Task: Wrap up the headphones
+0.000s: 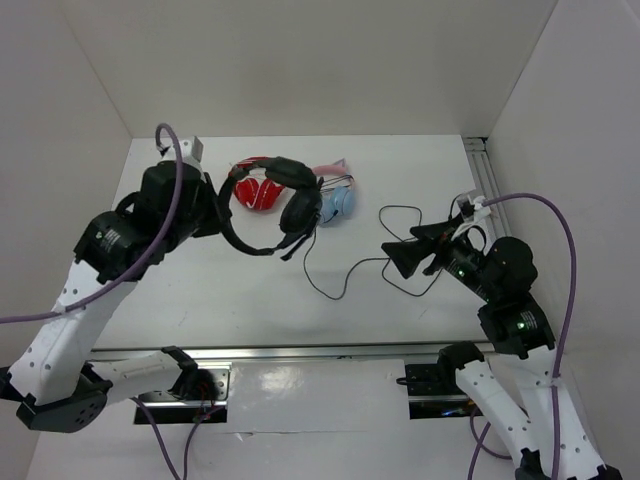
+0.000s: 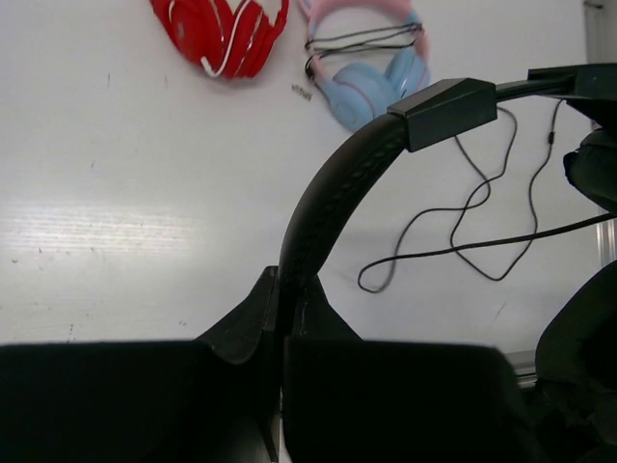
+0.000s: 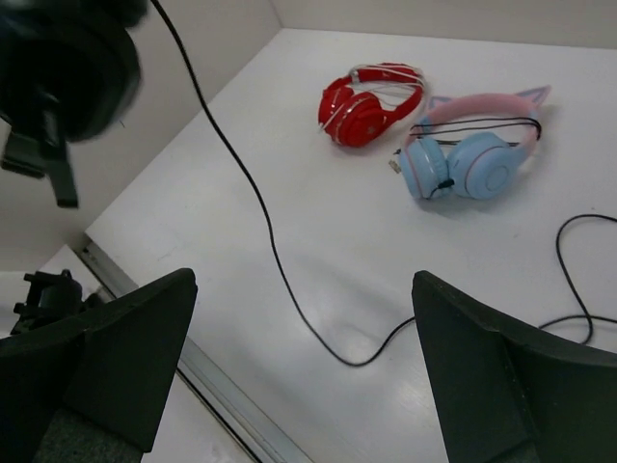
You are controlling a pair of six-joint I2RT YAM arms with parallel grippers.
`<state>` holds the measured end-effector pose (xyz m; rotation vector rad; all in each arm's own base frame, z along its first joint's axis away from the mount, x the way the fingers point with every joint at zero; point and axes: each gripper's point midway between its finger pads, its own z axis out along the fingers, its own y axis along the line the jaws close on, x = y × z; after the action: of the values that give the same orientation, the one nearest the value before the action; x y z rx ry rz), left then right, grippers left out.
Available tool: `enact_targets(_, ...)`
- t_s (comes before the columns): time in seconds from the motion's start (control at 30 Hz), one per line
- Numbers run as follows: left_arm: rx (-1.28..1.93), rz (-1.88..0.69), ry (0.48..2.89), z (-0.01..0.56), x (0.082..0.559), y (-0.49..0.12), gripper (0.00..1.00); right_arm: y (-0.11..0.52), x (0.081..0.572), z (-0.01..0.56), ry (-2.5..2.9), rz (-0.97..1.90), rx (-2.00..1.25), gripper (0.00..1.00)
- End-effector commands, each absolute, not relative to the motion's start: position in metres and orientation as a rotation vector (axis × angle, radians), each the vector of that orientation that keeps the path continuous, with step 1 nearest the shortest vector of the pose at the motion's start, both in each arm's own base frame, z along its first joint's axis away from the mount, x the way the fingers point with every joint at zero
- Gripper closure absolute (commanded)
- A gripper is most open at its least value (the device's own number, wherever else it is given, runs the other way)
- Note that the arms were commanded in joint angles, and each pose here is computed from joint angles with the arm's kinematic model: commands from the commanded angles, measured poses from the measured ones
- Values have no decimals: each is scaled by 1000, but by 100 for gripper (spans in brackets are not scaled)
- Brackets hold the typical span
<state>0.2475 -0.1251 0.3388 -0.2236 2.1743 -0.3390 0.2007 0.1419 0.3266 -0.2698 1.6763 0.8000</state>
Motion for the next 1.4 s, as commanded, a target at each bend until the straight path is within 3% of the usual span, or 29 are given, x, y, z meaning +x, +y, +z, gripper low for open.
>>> enact_targets(0.0, -207, -358, 2093, 378, 245, -120, 100, 166, 206, 347, 1527, 933, -365, 0)
enact_targets(0.33, -144, -515, 2040, 416, 235, -136, 100, 217, 187, 321, 1274, 1226, -620, 4)
enact_targets(0.73, -127, -624, 1989, 442, 223, -142, 100, 289, 255, 263, 1419, 1068, -637, 13)
enact_targets(0.77, -128, -629, 1980, 445, 222, -141, 100, 290, 257, 264, 1395, 1068, -636, 18)
enact_targets(0.83, -128, -629, 1980, 446, 220, -140, 100, 297, 261, 255, 1407, 1090, -640, 50)
enact_targets(0.93, -146, -628, 1968, 450, 221, -138, 100, 310, 255, 242, 1407, 1148, -660, 90)
enact_targets(1.07, -234, -609, 1942, 453, 223, -129, 100, 319, 250, 230, 1415, 1153, -638, 100)
enact_targets(1.37, -601, -452, 1907, 402, 252, -101, 100, 351, 238, 239, 1576, 936, -427, 100)
